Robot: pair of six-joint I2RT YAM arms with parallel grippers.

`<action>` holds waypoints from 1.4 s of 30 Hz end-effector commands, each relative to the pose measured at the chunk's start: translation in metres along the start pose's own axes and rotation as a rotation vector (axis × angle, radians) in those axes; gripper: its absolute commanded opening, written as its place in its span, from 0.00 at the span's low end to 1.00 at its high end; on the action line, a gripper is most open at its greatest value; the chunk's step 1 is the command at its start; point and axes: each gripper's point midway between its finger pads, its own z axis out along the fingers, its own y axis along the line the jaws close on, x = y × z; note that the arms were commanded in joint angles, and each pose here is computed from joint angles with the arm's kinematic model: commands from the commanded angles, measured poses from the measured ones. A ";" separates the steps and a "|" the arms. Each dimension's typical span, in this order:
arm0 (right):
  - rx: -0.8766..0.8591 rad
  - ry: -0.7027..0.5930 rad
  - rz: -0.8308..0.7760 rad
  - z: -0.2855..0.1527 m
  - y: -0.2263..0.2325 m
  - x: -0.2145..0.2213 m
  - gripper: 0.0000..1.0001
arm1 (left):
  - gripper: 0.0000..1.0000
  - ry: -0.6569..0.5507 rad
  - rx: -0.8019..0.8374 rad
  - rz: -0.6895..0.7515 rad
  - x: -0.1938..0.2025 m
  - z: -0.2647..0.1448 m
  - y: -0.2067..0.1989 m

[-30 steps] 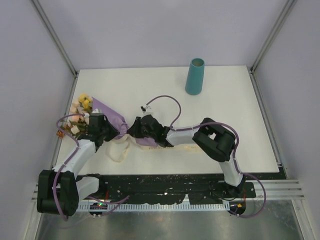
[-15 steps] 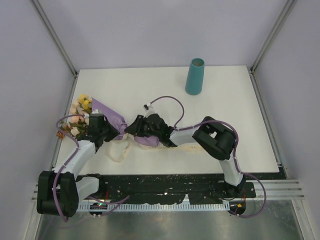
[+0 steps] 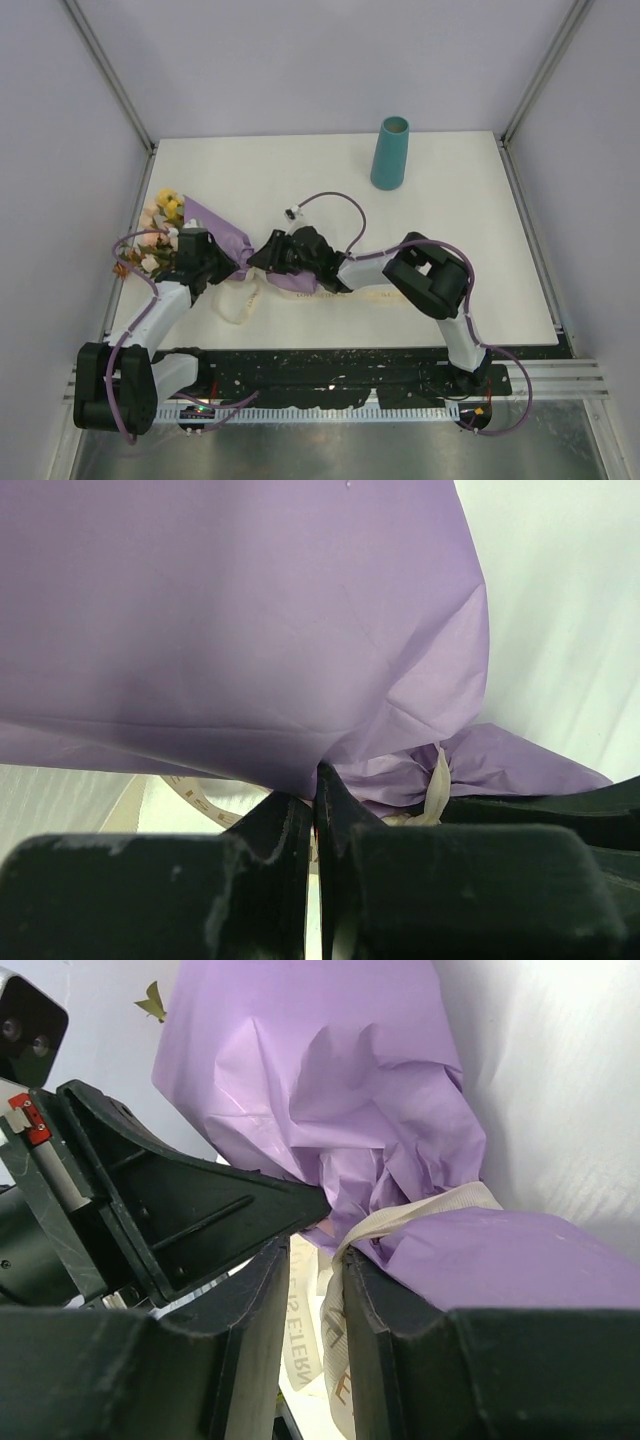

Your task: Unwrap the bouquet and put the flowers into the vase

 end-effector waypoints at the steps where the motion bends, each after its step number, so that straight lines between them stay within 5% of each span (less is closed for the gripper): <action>1: -0.142 -0.029 0.019 0.002 0.038 -0.018 0.34 | 0.07 0.007 0.020 -0.002 0.004 -0.002 -0.002; 28: -0.471 -0.148 0.038 -0.042 0.099 -0.054 0.33 | 0.07 0.014 -0.006 0.012 0.005 0.001 0.004; 42: 0.019 -0.043 -0.179 -0.026 0.032 -0.032 0.30 | 0.07 0.007 0.006 0.001 0.007 0.000 0.004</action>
